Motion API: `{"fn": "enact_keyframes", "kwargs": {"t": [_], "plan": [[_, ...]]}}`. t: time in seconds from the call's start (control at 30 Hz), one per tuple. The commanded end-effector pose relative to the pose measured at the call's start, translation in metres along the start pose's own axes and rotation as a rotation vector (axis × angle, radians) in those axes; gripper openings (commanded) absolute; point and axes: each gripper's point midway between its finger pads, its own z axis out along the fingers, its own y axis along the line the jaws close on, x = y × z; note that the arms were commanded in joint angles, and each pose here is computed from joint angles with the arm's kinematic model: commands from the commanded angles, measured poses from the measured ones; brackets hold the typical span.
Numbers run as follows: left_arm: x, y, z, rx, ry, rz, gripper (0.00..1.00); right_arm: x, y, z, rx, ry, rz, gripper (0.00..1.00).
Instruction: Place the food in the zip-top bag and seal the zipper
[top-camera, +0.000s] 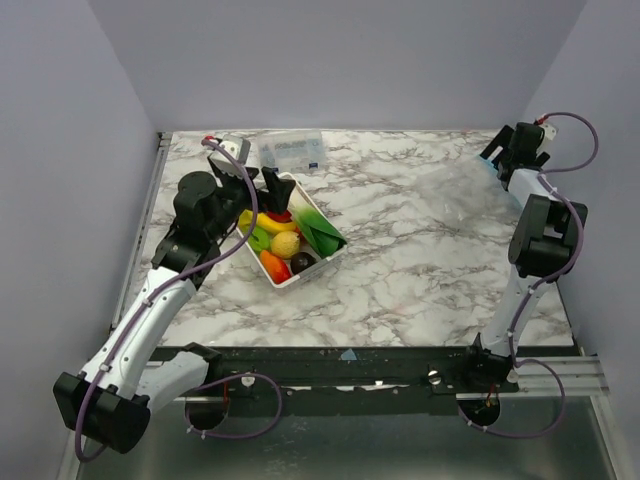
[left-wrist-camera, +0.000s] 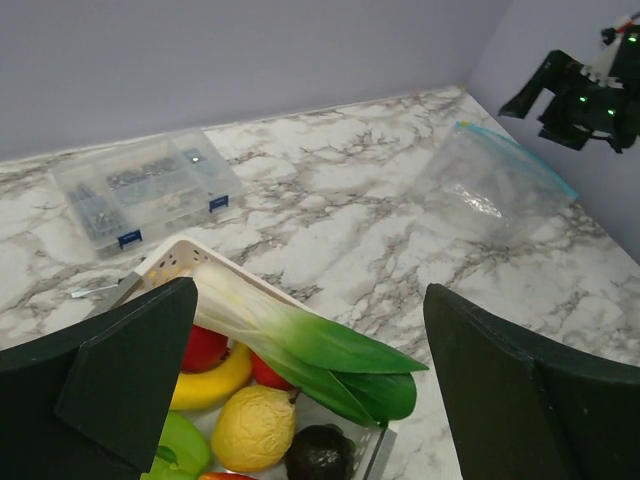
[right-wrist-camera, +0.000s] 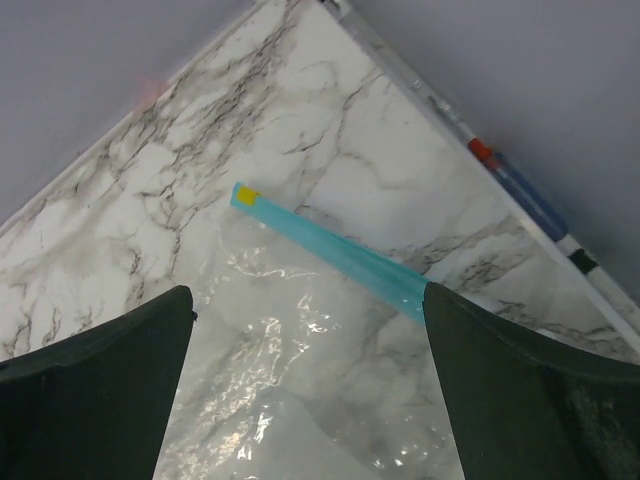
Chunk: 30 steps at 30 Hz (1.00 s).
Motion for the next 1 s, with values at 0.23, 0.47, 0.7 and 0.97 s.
{"fn": "enact_keyframes", "kwargs": {"t": [0.23, 0.47, 0.7, 0.97], "plan": [[0.000, -0.040, -0.005, 0.147, 0.020, 0.019, 0.98, 0.080, 0.058, 0.009, -0.318, 0.395, 0.167, 1.00], [0.002, -0.047, -0.005, 0.184, 0.028, -0.002, 0.98, 0.134, 0.094, -0.063, -0.515, 0.606, 0.300, 1.00], [0.006, -0.053, -0.005, 0.217, 0.042, -0.032, 0.99, 0.168, 0.142, -0.183, -0.693, 0.640, 0.206, 1.00], [0.012, -0.061, -0.002, 0.262, 0.065, -0.070, 0.98, 0.152, 0.127, -0.222, -0.681, 0.515, 0.069, 1.00]]}}
